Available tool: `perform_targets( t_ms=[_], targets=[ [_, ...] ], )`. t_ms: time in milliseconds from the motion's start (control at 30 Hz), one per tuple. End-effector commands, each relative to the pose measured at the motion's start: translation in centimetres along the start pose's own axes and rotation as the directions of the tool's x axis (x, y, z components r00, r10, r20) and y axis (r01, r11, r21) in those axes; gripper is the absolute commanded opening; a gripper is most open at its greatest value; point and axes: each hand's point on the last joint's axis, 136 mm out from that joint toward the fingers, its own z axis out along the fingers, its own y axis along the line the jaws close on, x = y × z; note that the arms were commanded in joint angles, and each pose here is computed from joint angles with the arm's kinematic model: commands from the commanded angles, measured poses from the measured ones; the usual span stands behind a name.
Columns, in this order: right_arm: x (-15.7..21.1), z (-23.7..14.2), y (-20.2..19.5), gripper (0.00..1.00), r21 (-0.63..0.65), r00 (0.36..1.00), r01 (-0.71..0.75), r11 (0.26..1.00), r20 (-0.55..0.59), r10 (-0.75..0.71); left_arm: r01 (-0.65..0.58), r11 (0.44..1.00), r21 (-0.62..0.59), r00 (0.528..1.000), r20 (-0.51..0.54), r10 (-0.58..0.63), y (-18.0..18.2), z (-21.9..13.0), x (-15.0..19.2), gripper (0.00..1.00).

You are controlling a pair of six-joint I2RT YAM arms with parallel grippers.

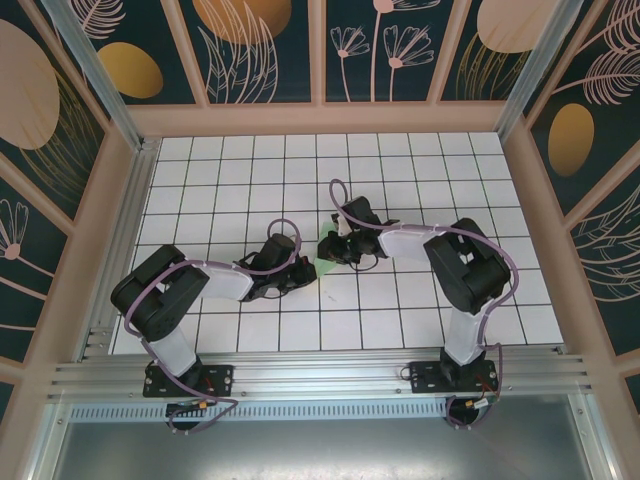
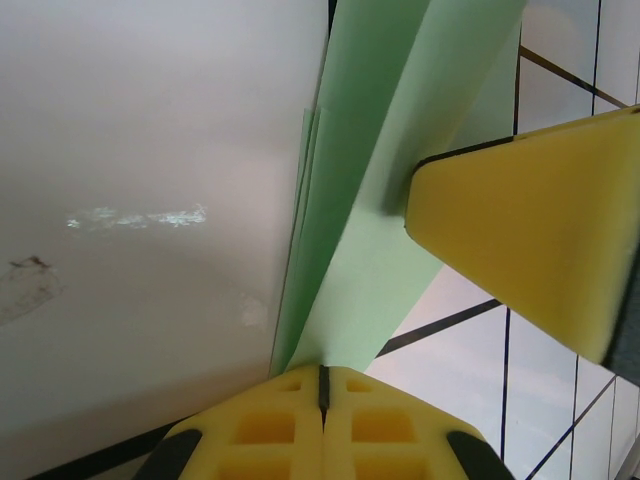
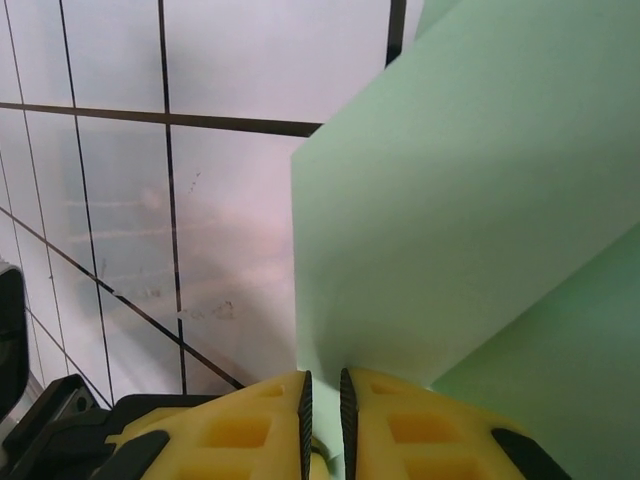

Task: Fold a paper plane with a square sheet of paper (pick it up from the middle)
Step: Fourth fold the wing at the center of the table.

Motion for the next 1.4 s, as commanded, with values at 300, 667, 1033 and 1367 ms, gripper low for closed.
perform_targets(
  t_ms=[300,667,1033,1367],
  targets=[
    [-0.8,1.0,-2.8,0.19,0.053,0.999,-0.043,0.998,0.021,0.042,0.045,0.985,-0.168,0.995,-0.083,-0.059,5.2,0.2,3.0,0.00],
    [-2.8,0.1,-2.5,0.19,0.010,0.997,-0.033,0.999,0.065,0.032,0.044,0.986,-0.162,0.995,-0.083,-0.058,5.0,0.0,3.0,0.00],
    [-6.2,-0.4,-4.5,0.19,0.067,0.992,-0.029,0.997,0.128,0.020,0.045,0.986,-0.161,0.995,-0.082,-0.059,5.0,0.0,3.0,0.00],
    [-8.6,-0.5,-4.2,0.19,0.057,0.988,0.018,0.998,0.153,-0.027,0.047,0.986,-0.163,0.995,-0.084,-0.061,5.0,0.0,3.0,0.00]
  ],
)
